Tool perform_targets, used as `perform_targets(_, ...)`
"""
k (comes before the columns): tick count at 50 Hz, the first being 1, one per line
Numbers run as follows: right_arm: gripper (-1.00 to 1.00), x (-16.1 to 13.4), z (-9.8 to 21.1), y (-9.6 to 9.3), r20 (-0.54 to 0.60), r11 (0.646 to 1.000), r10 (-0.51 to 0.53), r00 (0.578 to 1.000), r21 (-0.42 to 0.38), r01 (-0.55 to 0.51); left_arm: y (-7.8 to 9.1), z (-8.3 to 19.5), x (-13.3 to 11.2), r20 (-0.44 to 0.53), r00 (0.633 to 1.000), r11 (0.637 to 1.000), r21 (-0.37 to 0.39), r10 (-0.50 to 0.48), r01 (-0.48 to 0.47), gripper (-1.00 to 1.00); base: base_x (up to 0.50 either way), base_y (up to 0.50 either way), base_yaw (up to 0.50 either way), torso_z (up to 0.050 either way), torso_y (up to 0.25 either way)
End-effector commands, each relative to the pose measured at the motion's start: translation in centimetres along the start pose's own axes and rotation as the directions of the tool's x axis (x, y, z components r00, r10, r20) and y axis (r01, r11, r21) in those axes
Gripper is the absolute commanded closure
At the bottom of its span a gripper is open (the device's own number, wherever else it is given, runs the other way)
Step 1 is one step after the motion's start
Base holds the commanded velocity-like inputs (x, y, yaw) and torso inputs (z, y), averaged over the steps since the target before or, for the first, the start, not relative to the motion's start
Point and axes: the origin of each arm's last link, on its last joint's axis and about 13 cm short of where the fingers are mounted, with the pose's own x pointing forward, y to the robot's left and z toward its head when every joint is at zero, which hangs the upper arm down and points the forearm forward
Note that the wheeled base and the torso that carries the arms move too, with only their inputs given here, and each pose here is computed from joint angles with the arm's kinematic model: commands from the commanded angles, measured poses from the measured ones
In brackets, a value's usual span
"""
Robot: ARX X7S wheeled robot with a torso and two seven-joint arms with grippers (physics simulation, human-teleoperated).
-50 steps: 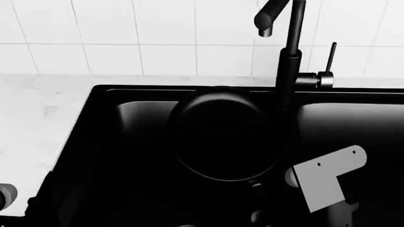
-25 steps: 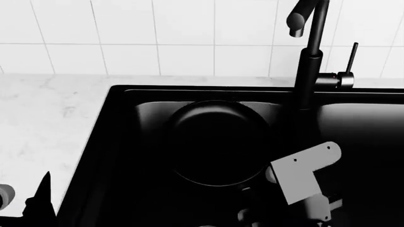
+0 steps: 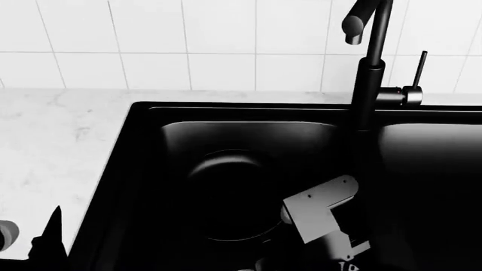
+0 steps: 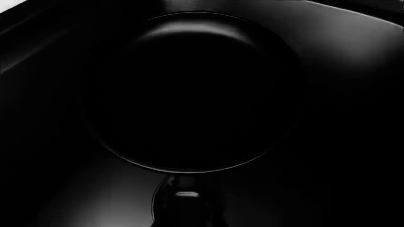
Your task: Pick the pan and sponge and place them into the sink. Then turn on the water.
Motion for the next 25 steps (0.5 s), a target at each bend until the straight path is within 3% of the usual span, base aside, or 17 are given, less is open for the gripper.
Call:
perform_targets(1, 1.00, 1.1, 0.4, 0.3, -0.005, 0.999, 0.015, 1.000, -0.032, -0.015, 0.2, -0.1, -0.1, 0.000, 1.000, 1.000, -0.003, 0.002, -0.002, -1.00, 0.00, 0.00, 0.00, 0.000, 0.000)
perform_targets(25, 1.00, 4.2, -2.0, 0.7, -0.078, 0.998, 0.060, 0.995, 0.015, -0.059, 0.3, -0.4, -0.1, -0.005, 1.000, 1.000, -0.007, 0.004, -0.004, -1.00, 0.00, 0.00, 0.00, 0.000, 0.002)
